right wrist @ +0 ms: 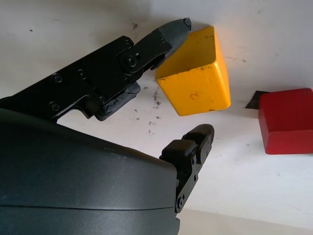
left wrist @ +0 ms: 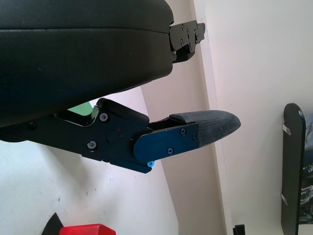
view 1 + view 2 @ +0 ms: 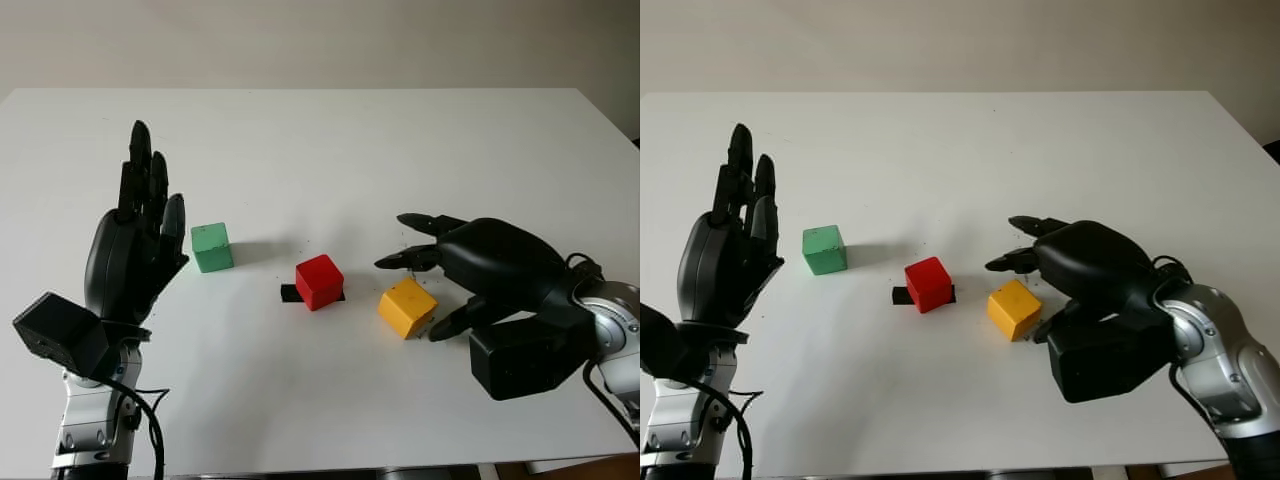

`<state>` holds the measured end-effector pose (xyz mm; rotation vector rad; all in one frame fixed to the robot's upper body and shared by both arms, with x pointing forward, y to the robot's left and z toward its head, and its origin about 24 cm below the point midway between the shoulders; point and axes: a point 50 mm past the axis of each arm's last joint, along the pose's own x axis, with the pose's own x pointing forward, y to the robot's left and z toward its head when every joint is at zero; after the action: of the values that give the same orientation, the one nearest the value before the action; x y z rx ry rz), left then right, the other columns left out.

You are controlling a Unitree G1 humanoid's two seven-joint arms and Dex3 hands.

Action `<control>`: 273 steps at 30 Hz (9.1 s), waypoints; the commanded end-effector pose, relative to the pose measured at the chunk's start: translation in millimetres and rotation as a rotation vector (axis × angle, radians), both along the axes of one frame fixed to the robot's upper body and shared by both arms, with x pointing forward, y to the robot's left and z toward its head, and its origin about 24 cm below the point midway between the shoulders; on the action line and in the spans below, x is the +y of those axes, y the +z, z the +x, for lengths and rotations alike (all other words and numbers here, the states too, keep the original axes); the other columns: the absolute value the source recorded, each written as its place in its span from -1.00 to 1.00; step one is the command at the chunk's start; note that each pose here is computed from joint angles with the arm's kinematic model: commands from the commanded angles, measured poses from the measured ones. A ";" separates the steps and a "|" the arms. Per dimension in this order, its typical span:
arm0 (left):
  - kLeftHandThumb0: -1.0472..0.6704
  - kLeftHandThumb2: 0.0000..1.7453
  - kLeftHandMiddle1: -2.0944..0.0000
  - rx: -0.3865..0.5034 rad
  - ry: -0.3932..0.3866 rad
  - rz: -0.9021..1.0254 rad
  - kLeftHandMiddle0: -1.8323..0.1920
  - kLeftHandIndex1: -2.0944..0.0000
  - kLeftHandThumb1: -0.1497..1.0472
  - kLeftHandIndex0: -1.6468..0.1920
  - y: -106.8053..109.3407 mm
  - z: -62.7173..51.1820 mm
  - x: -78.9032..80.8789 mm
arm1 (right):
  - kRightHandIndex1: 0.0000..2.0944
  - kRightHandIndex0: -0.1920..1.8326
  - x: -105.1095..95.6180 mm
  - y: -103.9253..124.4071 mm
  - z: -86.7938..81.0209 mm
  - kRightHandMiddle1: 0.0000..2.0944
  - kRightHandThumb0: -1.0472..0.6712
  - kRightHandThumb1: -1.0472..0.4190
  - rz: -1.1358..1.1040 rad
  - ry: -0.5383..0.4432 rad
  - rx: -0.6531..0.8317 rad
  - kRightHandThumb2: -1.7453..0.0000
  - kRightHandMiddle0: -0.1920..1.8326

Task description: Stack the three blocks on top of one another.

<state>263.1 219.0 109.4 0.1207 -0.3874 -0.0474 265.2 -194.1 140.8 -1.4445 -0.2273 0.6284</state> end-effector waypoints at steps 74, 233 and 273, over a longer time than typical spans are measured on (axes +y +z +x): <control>-0.57 -0.35 1.00 -0.009 -0.044 -0.014 1.00 1.00 1.00 1.00 1.6 -2.2 -1.7 | -0.97 -0.47 10.0 72.7 63.0 0.40 -0.27 -0.81 0.435 0.012 0.221 0.94 -0.40; -0.60 -0.48 1.00 0.016 0.003 -0.047 1.00 1.00 1.00 1.00 -7.2 -4.6 -9.0 | -1.00 -1.00 10.0 39.5 76.4 -1.00 -0.88 -0.99 0.859 0.008 0.397 0.39 -1.00; -0.68 -0.80 0.97 0.097 0.375 0.845 0.88 0.92 1.00 0.69 60.1 14.1 24.4 | -1.00 -1.00 24.0 -57.8 53.7 -1.00 -0.73 -1.00 1.487 -0.421 0.370 0.13 -1.00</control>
<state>274.4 247.1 153.0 0.9425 -0.1775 0.1668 319.4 -169.1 80.9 0.0824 -0.0302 0.2136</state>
